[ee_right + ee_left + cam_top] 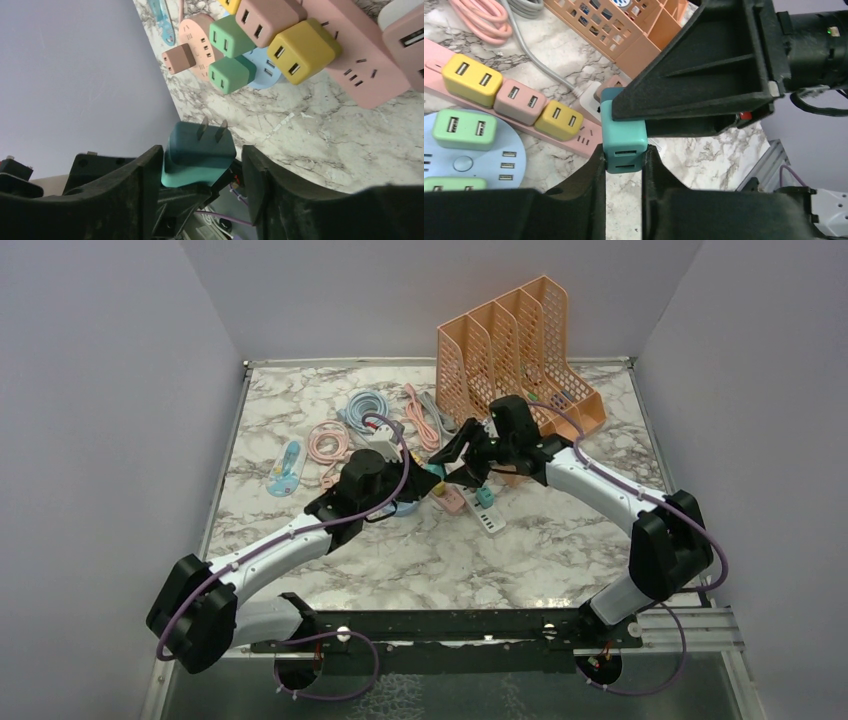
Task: Insert the plug
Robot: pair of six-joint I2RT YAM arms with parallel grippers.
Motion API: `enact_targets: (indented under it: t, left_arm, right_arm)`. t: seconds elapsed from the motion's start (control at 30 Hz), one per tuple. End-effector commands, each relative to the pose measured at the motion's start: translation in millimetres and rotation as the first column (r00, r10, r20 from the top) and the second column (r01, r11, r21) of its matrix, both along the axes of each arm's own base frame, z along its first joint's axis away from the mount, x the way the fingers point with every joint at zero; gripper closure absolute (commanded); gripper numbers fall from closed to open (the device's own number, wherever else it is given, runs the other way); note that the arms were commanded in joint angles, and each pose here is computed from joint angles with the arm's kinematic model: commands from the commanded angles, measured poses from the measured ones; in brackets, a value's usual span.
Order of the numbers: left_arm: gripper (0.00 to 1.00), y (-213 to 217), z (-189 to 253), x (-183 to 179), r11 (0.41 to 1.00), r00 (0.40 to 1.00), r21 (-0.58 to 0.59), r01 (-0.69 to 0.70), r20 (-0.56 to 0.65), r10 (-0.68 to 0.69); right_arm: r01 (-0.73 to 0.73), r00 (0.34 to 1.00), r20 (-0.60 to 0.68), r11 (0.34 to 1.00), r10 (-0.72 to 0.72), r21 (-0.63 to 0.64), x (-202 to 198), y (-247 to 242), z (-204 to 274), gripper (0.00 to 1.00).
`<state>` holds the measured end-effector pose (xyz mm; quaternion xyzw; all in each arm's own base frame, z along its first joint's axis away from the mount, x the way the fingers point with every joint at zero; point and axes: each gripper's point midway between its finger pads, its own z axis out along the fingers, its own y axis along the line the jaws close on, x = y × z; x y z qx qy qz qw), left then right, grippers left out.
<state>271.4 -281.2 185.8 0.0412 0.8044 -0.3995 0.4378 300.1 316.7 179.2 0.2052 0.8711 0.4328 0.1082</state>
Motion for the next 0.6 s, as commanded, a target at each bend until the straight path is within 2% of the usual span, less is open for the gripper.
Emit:
enact_targets:
  t: [0.0,0.07,0.17,0.33,0.4,0.47,0.57]
  left_arm:
    - [1.0,-4,24,9,0.999,0.998,-0.043,-0.011,0.054,0.013]
    - [1.0,-2,25,6,0.999,0.999,-0.04,-0.011,0.042,0.013]
    - [1.0,0,29,0,0.999,1.0,-0.043,-0.012,0.014,0.012]
    - [1.0,1,52,-13,0.993,0.999,-0.114,-0.009,-0.048,0.003]
    - [1.0,0,69,-19,0.982,0.997,-0.188,-0.015,-0.074,0.001]
    - [1.0,-3,88,-23,0.962,0.995,-0.271,-0.021,-0.1,-0.006]
    - [1.0,-8,117,-26,0.931,0.993,-0.365,-0.017,-0.115,-0.027]
  right_arm:
    - [-0.13,0.98,0.153,0.991,0.125,0.021,-13,5,22,0.37]
    - [-0.149,0.963,0.227,0.989,0.148,-0.013,-12,0,24,0.32]
    - [-0.193,0.902,0.382,0.979,0.203,-0.064,-13,-8,32,0.27]
    - [-0.266,0.708,0.656,0.959,0.262,-0.095,-32,-20,60,0.26]
    - [-0.272,0.663,0.714,0.961,0.225,-0.051,-45,-26,72,0.26]
    - [-0.266,0.655,0.74,0.963,0.154,0.035,-55,-29,85,0.26]
    - [-0.239,0.68,0.731,0.959,0.053,0.153,-61,-32,104,0.27]
